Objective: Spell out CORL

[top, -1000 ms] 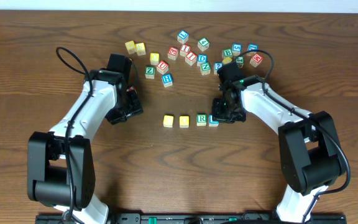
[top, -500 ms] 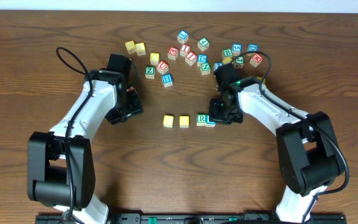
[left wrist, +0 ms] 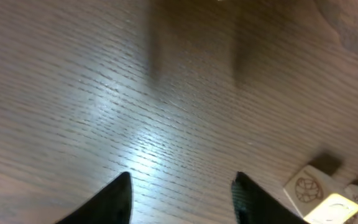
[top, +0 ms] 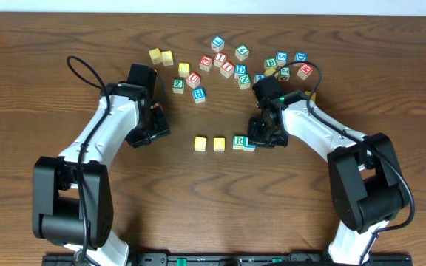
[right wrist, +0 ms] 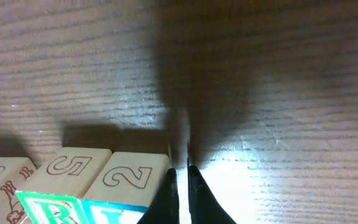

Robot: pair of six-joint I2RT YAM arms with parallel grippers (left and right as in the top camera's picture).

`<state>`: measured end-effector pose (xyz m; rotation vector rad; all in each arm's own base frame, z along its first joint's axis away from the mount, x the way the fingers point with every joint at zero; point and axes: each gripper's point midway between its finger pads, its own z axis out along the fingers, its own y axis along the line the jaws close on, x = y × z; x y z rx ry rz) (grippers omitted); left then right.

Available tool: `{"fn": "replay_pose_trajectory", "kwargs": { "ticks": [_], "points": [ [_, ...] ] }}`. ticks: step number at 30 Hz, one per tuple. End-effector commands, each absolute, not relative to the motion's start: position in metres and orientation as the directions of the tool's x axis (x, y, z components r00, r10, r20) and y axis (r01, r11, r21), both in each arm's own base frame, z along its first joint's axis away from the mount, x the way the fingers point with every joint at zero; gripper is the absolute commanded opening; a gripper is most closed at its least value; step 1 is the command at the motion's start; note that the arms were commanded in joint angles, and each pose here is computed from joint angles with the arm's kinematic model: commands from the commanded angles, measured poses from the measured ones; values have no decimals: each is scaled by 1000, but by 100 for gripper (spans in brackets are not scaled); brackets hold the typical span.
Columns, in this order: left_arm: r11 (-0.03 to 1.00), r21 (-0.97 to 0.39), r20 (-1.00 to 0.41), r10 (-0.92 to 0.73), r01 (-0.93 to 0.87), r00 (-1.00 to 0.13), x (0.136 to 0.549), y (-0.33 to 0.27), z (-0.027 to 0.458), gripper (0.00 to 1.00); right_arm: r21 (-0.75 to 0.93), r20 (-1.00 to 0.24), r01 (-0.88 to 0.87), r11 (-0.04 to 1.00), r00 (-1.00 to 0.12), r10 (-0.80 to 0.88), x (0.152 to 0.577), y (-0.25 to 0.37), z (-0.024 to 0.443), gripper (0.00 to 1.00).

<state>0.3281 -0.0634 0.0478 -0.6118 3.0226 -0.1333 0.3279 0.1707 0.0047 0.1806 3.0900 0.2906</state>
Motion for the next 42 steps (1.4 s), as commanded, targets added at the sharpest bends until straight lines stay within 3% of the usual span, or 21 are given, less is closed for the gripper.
{"fn": "replay_pose_trajectory", "kwargs": {
  "ticks": [1,12,22,27,30,33,42],
  "points": [
    [916,-135,7,-381,-378,-925,323,-75,45,43,177,-39,115,977,-992,124,329,169,5,3],
    [954,-118,33,-273,-275,-961,306,-116,24,40,178,-41,115,977,-991,124,330,169,5,4],
    [949,-119,95,-282,-292,-955,302,-136,-5,40,178,-39,116,977,-991,124,330,169,5,4],
    [946,-237,115,-197,-220,-974,304,-158,-5,39,177,-38,115,977,-992,124,329,169,5,3],
    [945,-244,108,-197,-218,-974,306,-159,-4,38,178,-38,115,977,-992,124,329,170,5,2],
    [943,-251,111,-196,-218,-974,306,-160,-4,31,186,-33,116,976,-992,125,329,171,6,2],
    [937,-273,129,-187,-216,-974,302,-170,-3,31,212,-30,114,971,-992,123,329,176,7,2]
  ]
}}
